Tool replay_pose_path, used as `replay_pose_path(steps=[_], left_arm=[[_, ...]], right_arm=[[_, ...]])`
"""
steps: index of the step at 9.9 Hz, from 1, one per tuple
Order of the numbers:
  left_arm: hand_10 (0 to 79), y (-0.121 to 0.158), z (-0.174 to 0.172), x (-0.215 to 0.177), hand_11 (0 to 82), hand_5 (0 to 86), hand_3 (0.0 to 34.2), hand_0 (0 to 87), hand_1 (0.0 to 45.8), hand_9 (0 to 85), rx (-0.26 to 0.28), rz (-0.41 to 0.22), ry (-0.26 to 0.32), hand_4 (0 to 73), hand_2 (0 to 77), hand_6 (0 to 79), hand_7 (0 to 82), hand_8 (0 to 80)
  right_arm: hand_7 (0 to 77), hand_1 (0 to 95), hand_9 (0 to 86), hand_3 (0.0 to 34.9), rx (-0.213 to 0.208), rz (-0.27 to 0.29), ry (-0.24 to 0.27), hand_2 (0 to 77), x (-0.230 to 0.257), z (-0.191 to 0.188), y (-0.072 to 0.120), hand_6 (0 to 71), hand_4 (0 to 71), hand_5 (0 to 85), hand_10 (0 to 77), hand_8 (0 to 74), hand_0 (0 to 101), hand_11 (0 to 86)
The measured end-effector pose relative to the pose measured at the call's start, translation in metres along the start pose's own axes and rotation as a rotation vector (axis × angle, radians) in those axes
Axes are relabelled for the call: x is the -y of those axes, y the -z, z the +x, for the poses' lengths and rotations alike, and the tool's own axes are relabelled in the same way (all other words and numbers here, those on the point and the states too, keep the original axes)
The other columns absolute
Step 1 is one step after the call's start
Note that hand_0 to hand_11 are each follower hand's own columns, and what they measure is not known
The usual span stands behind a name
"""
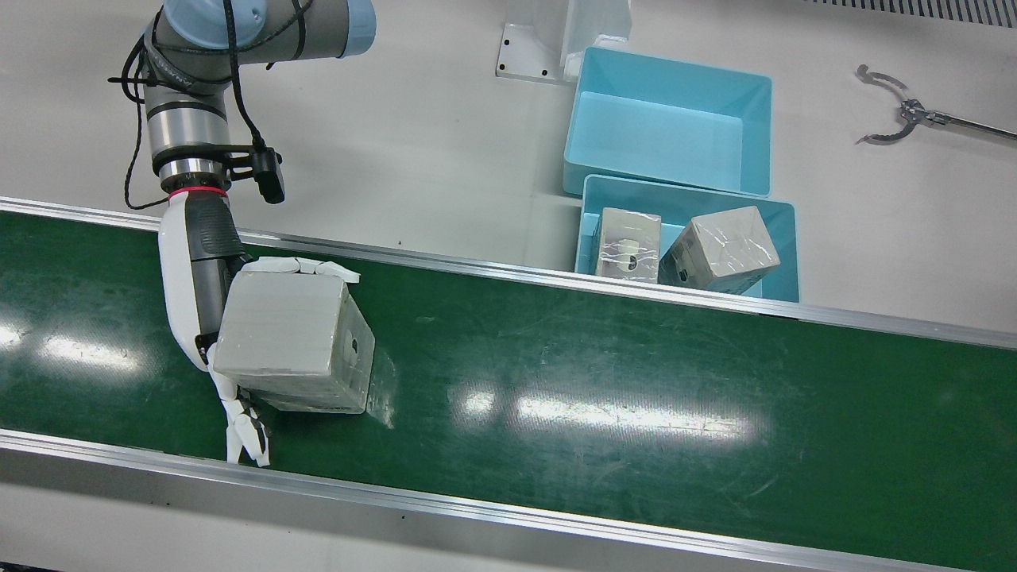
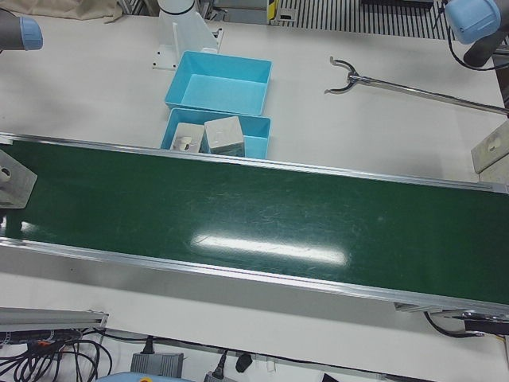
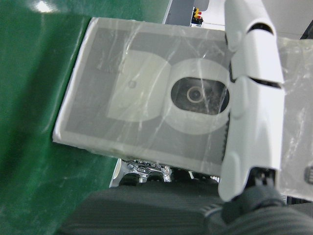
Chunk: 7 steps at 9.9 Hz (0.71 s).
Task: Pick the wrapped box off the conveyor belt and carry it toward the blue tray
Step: 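Close the right hand fingers around the wrapped box on the belt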
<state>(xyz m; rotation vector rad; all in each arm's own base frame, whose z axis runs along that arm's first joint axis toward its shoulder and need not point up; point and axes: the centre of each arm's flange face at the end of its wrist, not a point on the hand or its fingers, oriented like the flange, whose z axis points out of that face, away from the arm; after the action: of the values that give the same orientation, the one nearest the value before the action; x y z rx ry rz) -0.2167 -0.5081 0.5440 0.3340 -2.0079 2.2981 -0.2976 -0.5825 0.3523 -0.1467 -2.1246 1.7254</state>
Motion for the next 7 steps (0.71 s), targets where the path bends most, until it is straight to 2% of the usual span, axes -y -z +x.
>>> replay_pose_path(steps=[7], left_arm=[[0.5,0.0,0.0,0.0,0.0,1.1,0.0,0.0,0.0,0.0,0.0,0.0,0.0,0.0,0.5,0.0,0.0,0.0]], right_arm=[[0.5,15.8,1.1,0.4,0.039,-0.008,-0.012,15.8,-0.0013,0.0027,-0.0013,0.0,0.0,7.6,0.0,0.0,47,2.7]])
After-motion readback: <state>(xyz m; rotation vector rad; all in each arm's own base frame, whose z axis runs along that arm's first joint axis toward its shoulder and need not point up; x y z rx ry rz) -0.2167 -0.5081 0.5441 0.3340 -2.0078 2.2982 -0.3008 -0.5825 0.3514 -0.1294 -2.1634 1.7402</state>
